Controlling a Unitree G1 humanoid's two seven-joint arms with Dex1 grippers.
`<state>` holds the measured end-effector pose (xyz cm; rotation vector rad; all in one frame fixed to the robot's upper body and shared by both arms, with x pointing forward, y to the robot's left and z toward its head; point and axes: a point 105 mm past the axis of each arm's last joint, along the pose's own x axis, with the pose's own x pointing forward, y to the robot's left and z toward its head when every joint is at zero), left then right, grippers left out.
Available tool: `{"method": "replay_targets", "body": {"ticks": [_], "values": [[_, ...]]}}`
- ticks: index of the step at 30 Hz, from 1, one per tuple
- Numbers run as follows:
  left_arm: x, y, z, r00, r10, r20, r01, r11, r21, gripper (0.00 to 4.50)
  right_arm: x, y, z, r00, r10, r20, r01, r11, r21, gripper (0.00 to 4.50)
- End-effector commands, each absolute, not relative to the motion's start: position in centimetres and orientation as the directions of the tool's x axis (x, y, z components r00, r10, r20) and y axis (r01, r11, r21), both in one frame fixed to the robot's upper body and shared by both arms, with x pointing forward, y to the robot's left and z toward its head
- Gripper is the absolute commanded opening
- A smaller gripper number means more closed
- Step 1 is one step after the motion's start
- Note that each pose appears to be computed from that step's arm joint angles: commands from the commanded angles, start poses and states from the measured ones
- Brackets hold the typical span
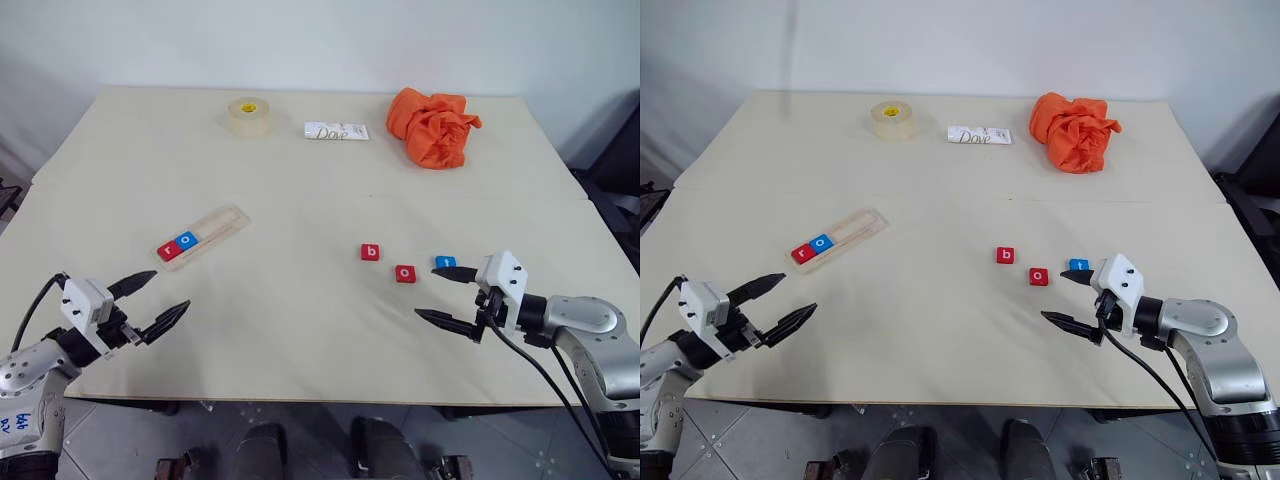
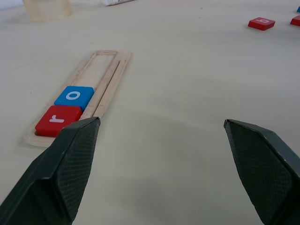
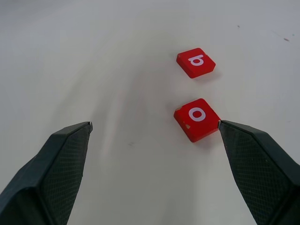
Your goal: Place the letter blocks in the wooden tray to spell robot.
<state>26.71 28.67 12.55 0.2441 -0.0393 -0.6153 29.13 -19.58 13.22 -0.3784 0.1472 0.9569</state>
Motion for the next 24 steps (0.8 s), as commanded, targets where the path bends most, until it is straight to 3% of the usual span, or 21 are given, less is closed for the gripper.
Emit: {"method": "replay_targets", "body": {"ticks": [1, 5, 15, 19, 24], "values": [[27.1, 28.8, 14.0, 0.828, -0.561, 0.009, 0.535, 0.795, 0.287, 4.5, 29.4, -19.6, 14.2, 0.582, 0.771, -0.261, -0.808, 0.512, -0.291, 4.48], [27.4, 29.5, 13.8, 0.867, -0.497, -0.018, 0.485, 0.837, 0.253, 4.5, 29.8, -19.5, 14.5, 0.58, 0.776, -0.246, -0.807, 0.508, -0.301, 4.48], [23.4, 33.1, 14.0, 0.898, -0.423, -0.122, 0.44, 0.869, 0.226, 4.5, 30.9, -18.3, 16.1, 0.539, 0.815, -0.212, -0.823, 0.456, -0.339, 4.48], [23.6, 34.1, 14.3, 0.91, -0.391, -0.139, 0.414, 0.878, 0.242, 4.5, 31.3, -17.5, 16.7, 0.518, 0.833, -0.195, -0.829, 0.434, -0.351, 4.48], [26.2, 35.0, 14.7, 0.902, -0.403, -0.157, 0.43, 0.874, 0.226, 4.5, 31.7, -16.4, 17.0, 0.493, 0.851, -0.181, -0.84, 0.411, -0.354, 4.48]]}}
